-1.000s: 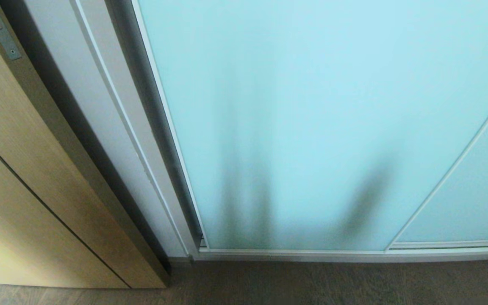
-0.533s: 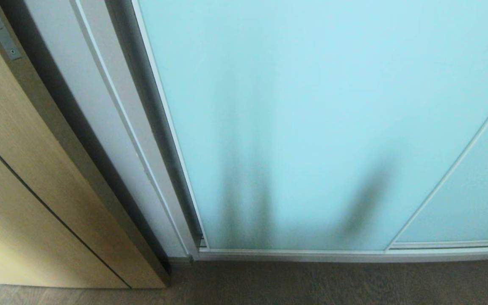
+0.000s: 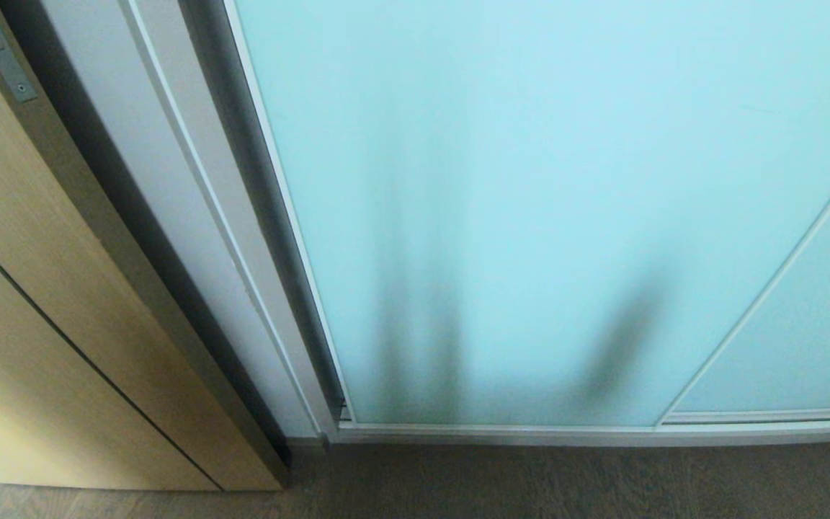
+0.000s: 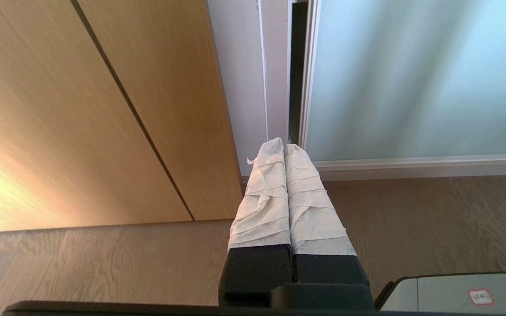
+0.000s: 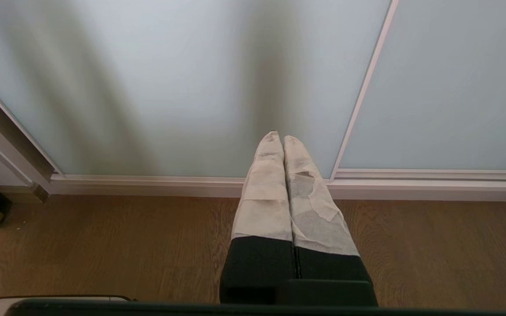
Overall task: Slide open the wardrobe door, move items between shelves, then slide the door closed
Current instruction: Close the door
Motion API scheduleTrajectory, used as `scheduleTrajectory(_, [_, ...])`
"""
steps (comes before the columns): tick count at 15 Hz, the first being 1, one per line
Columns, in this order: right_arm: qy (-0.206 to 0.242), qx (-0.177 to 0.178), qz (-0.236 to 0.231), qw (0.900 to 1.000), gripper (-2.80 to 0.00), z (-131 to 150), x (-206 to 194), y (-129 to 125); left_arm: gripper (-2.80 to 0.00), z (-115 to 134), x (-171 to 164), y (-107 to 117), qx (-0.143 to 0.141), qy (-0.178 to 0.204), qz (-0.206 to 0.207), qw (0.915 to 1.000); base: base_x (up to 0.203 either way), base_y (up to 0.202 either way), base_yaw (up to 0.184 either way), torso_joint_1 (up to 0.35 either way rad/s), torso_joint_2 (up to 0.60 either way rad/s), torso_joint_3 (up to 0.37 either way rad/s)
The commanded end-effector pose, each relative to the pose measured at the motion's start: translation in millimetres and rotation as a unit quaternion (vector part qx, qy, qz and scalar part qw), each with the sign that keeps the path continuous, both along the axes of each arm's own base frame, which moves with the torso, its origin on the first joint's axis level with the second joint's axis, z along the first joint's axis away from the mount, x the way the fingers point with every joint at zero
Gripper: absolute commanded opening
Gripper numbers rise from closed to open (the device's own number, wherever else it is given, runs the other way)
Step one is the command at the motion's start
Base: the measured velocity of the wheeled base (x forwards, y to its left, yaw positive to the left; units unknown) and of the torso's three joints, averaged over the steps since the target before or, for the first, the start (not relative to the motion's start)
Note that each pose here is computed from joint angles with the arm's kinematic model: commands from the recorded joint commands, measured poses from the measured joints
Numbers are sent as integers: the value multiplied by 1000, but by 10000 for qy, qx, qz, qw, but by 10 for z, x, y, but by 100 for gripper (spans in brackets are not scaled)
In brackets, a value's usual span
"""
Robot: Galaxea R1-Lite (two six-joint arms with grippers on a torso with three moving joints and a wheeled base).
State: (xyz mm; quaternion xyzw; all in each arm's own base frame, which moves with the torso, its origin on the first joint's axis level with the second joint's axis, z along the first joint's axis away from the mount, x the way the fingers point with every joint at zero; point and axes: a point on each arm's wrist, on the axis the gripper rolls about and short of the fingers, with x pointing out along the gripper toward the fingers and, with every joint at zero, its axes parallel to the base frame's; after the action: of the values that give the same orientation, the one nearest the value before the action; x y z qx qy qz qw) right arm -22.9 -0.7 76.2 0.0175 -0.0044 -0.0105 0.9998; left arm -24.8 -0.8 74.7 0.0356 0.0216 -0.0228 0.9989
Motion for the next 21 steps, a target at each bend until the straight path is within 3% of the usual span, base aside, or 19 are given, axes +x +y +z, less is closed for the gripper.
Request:
scheduleTrajectory(1, [-11,2,-1,10000,-280,0,-1,0,-280,4,7,0,32,-52,-3,10000,0,0,0,0,0,0])
scheduleTrajectory(4, [-11,2,-4,10000,-280,0,-1,0,-280,6,3,0,92,-25,2,10000,0,0,0,0,0,0])
scheduleTrajectory(6, [-11,2,3,10000,-280,0,-1,0,-280,187,-50,-1,123,-318,-37,9994,0,0,0,0,0,0])
scheduleTrajectory(8, [-11,2,6,10000,-280,0,-1,0,-280,577,-149,-4,126,-622,-105,9979,0,0,0,0,0,0])
scheduleTrajectory(10, [-11,2,-2,10000,-280,0,-1,0,-280,964,-66,-7,105,-404,-171,9990,0,0,0,0,0,0])
scheduleTrajectory(12, [-11,2,-2,10000,-280,0,-1,0,-280,1449,146,-9,16,-203,-198,9996,0,0,0,0,0,0])
scheduleTrajectory(15, [-11,2,-2,10000,-280,0,-1,0,-280,2204,525,-12,-130,-274,-217,9993,0,0,0,0,0,0])
scheduleTrajectory(17, [-4,2,-1,10000,-280,-4,0,0,-280,2579,698,-14,-167,-294,-245,9991,0,0,0,0,0,0])
scheduleTrajectory(19, [-11,2,-2,10000,-280,0,-1,0,-280,2836,771,-20,-185,6,-359,9992,0,0,0,0,0,0])
scheduleTrajectory(21, [-4,2,-2,10000,-280,-4,0,0,-280,2918,887,-24,-164,798,-432,9957,0,0,0,0,0,0])
